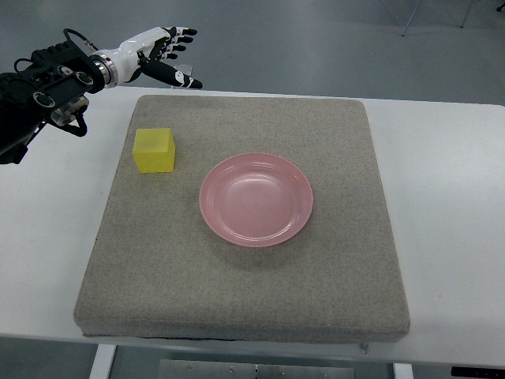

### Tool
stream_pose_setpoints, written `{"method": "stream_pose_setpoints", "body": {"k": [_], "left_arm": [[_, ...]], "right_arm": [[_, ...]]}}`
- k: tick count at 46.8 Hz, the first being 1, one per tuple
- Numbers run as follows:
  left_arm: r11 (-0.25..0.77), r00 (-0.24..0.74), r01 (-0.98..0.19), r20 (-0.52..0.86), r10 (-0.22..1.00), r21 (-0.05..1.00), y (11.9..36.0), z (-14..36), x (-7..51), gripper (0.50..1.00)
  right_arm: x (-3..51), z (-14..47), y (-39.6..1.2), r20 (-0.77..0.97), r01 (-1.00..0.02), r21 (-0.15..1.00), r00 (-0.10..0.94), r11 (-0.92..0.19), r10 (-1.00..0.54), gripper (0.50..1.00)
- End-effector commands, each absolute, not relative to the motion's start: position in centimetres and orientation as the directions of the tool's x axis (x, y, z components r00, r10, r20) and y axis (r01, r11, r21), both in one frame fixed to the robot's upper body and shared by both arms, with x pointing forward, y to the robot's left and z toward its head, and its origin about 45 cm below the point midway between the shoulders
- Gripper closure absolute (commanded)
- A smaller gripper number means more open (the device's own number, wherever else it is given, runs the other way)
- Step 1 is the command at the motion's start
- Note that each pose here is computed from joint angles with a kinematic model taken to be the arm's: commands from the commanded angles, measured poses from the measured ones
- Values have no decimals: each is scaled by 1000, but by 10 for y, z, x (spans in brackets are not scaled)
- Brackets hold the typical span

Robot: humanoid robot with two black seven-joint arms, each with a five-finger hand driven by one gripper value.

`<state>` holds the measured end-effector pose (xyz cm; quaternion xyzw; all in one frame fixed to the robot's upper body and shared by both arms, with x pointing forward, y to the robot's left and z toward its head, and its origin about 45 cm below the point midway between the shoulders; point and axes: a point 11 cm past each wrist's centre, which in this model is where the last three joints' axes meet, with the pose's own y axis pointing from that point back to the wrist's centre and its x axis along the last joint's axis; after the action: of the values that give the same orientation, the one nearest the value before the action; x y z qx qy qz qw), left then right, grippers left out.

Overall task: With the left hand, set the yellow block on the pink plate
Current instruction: 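Swing the left hand over the yellow cube, fingers pointing down, then lower the left hand around the yellow cube and close the fingers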

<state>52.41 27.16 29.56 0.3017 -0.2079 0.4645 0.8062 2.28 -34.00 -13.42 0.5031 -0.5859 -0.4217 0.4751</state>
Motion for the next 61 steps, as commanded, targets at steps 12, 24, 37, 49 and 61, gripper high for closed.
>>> {"method": "stream_pose_setpoints", "body": {"k": [12,24,37,49,61], "left_arm": [[413,532,-827,768,358,381,283,308,515,514],[470,575,-762,799,175,445,280,323,495,514],[473,576,-724,817,14,502,304,319,477,516],[483,600,-701,800,1,525,309,312,464,516],[461,630,-690,776,3,558,319,298,456,514]], "right_arm": [[23,-134,-340,132,-189,972,-42,138,-990,576],[23,-134,-340,132,-189,972,-42,138,-990,576],[23,-134,-340,132,-189,972,-42,138,-990,576],[23,-134,-340,132,-189,972,-42,138,-990,576],[23,-134,-340,132,-189,972,-42,138,-990,576]]}}
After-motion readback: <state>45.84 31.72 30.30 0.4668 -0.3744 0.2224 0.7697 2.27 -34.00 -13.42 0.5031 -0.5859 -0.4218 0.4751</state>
